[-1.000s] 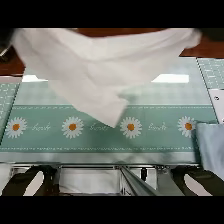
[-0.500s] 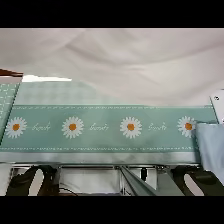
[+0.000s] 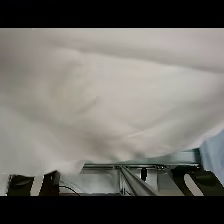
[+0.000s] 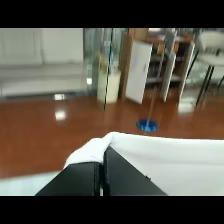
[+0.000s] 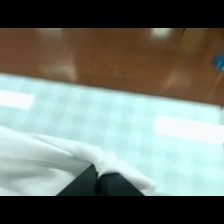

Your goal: Fold the shirts.

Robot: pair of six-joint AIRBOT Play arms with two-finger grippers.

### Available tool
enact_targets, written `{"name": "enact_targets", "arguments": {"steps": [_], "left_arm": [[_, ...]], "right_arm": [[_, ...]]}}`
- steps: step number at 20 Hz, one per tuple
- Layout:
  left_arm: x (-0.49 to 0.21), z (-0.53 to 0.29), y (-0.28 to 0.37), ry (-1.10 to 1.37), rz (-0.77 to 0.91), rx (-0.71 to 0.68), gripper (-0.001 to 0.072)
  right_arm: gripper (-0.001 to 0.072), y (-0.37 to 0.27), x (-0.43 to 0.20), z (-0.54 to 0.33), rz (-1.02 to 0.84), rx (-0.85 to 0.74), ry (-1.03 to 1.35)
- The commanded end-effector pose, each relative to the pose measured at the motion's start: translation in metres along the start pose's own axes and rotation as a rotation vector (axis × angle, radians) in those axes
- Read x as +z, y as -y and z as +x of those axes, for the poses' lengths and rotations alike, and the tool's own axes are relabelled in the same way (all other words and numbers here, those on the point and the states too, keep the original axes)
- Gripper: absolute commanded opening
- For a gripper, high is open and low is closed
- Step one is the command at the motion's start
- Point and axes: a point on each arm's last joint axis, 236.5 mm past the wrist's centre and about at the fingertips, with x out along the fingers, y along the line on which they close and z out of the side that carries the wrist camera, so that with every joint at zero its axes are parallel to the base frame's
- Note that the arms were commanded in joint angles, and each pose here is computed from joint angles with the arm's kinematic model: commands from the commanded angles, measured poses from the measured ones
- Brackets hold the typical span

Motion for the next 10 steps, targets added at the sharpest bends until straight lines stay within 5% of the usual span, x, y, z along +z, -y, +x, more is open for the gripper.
{"name": "enact_targets", "arguments": {"steps": [1,5,10], "left_arm": [[-0.086,0.051,-0.052,-0.175,-0.179,0.043,0.0025],[-0.168,0.125,-0.101,-0.250,-0.405,0.036,0.0025],[-0.255,0.213,-0.134,-0.388,-0.481,0.087,0.0025]], "right_arm": [[0.0019,-0.014,-0.050,0.082,0.079,0.112,-0.159],[0.0020,0.004,-0.096,0.206,0.170,0.109,-0.285],[0.0020,0.015,-0.118,0.350,0.324,0.145,-0.347]]}}
